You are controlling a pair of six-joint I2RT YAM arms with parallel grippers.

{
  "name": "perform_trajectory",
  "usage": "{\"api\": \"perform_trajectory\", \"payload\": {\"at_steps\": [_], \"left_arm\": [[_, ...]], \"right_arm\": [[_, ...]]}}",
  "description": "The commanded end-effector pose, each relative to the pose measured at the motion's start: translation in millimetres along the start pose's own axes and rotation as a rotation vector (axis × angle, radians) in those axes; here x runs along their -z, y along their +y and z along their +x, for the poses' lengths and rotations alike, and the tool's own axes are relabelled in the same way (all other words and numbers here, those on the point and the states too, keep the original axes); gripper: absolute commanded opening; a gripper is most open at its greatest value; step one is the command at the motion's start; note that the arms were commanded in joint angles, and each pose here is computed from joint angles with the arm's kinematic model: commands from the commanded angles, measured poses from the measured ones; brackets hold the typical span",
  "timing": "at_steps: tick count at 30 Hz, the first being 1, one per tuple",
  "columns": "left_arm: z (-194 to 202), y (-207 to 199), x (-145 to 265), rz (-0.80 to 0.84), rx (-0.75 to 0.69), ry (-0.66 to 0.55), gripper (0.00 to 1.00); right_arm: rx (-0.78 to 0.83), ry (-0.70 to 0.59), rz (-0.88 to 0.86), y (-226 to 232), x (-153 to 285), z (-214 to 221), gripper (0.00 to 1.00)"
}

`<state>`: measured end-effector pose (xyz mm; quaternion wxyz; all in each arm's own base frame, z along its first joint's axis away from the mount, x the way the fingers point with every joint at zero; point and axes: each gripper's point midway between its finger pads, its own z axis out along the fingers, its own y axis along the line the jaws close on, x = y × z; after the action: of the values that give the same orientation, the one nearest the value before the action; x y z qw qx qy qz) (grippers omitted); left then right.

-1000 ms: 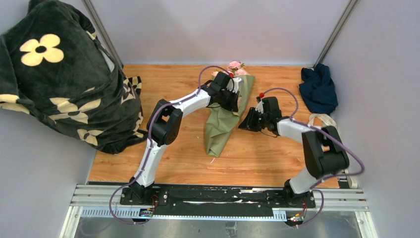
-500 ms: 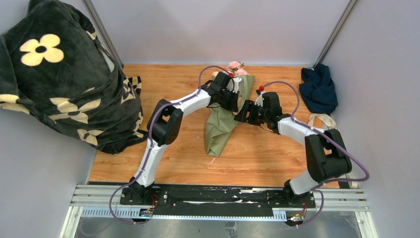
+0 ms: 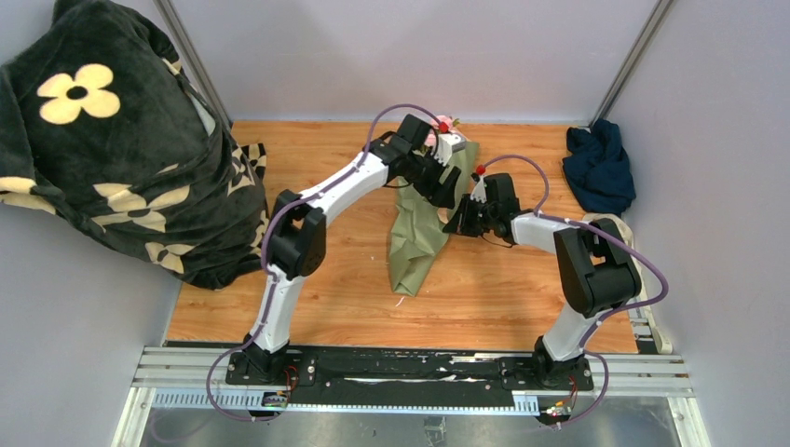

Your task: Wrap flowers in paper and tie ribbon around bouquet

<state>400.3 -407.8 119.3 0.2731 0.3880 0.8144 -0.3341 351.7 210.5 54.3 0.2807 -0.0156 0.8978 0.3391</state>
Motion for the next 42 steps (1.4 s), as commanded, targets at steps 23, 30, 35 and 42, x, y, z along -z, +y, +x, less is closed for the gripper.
{"api": "perform_trajectory", "payload": {"at_steps": [23, 30, 35, 42], "left_arm": [[204.7, -63.4, 32.2, -0.036, -0.671, 0.49, 0.22], [216.6, -106.3, 26.5, 0.016, -0.782, 0.507, 0.46], [246.1, -116.9, 26.0, 0.054, -0.817, 0.569, 0.52], [258.3, -169.0, 42.9, 0.175, -0.929, 0.595, 0.63]], "right_arm": [[-0.081, -0.169, 0.017, -10.0, 10.8, -31.4, 0.0], [-0.109, -0.185, 0.027, -18.8, 4.7, -38.4, 0.0], [-0.113, -0.183, 0.052, -24.4, 8.1, -33.7, 0.0], [-0.134, -0.185, 0.066, -28.3, 12.7, -23.6, 0.0]]}}
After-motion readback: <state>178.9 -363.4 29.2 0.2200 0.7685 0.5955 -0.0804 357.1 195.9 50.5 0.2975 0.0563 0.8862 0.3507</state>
